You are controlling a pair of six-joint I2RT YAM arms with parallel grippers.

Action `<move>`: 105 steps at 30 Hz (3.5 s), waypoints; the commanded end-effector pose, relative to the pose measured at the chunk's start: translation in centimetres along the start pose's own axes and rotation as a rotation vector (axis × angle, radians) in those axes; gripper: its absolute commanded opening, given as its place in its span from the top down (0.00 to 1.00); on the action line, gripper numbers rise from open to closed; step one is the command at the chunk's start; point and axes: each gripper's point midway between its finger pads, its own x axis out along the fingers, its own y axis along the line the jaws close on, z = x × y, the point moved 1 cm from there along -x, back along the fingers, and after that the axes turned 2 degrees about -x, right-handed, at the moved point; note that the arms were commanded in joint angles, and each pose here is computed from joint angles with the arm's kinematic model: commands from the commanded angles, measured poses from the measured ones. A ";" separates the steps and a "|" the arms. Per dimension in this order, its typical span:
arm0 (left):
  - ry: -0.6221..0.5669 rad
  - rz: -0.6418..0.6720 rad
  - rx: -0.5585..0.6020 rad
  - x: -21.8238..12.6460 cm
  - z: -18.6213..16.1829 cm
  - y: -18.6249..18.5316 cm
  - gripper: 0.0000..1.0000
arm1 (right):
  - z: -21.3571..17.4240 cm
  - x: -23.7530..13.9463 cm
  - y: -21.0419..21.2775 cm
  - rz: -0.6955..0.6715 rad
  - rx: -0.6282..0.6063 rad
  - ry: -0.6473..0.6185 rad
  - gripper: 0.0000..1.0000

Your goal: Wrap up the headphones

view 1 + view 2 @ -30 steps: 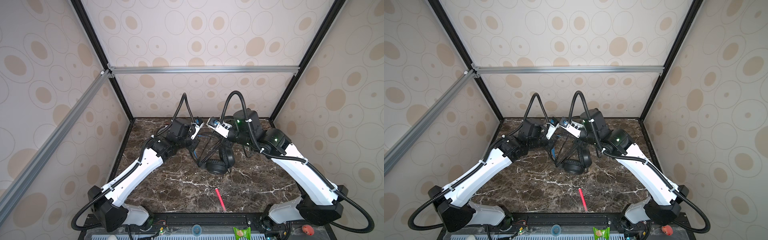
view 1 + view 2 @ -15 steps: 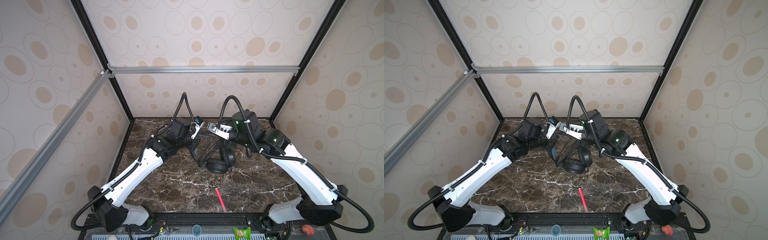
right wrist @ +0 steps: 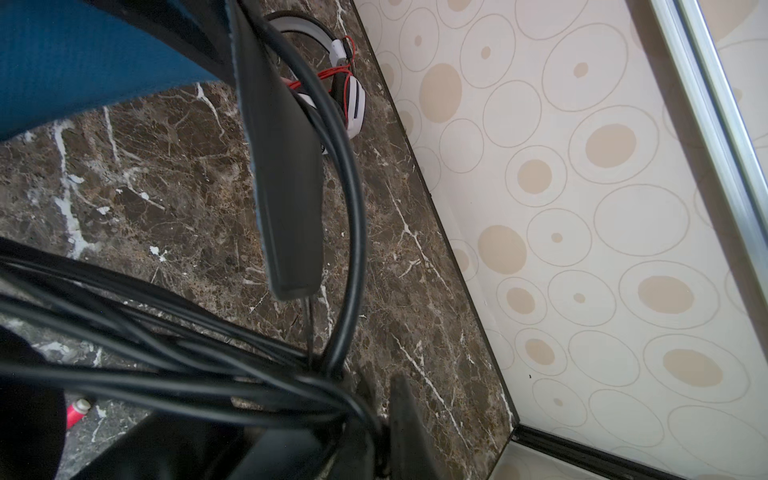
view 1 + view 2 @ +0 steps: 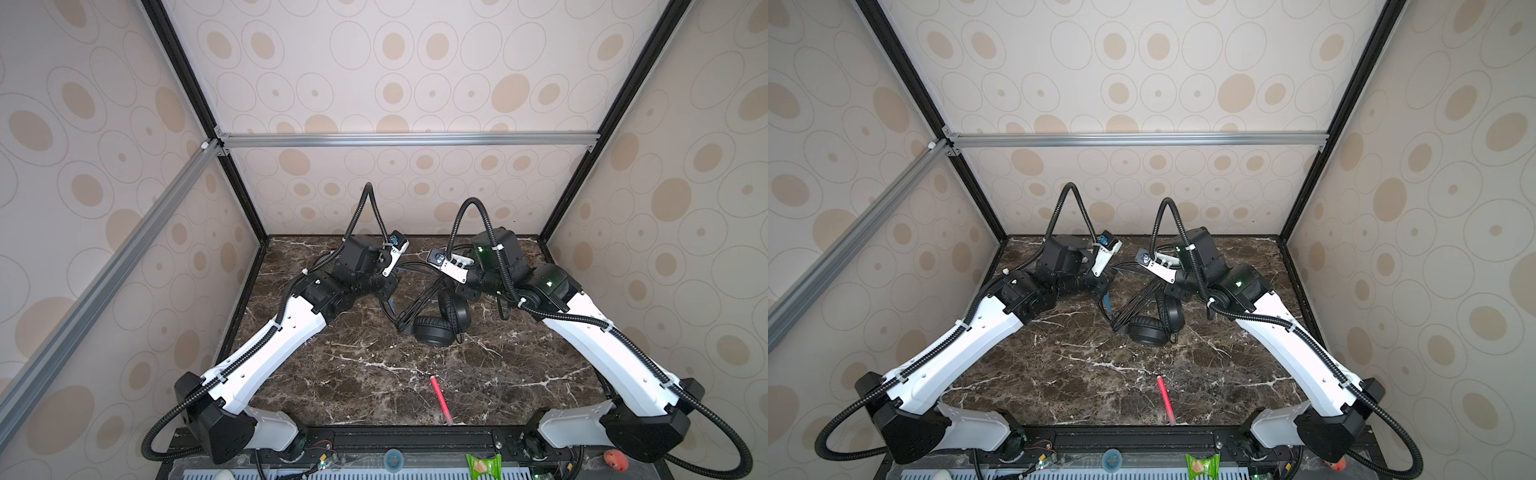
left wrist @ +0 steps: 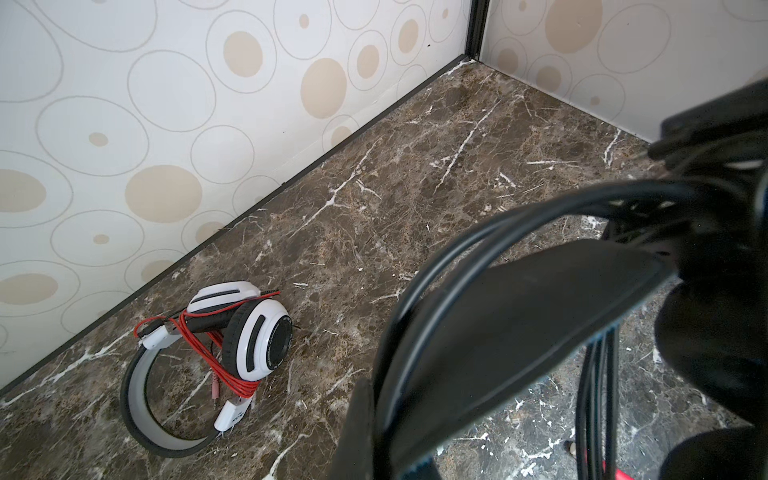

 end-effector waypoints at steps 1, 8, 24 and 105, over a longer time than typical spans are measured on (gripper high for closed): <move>0.015 -0.039 0.052 -2.0 0.1 -0.7 1.00 | -1.1 -1.1 -3.3 -0.120 0.109 0.002 1.00; 0.006 -0.034 0.051 -2.3 0.4 -0.6 1.00 | -3.0 1.0 -1.6 -0.058 0.150 0.059 1.00; -0.005 -0.011 0.040 -2.7 0.5 -0.3 1.00 | -4.7 1.5 1.1 0.021 0.282 0.033 0.85; 0.215 0.276 -0.556 25.8 -8.4 10.5 0.41 | -10.7 -0.2 0.9 -0.111 0.715 0.054 0.04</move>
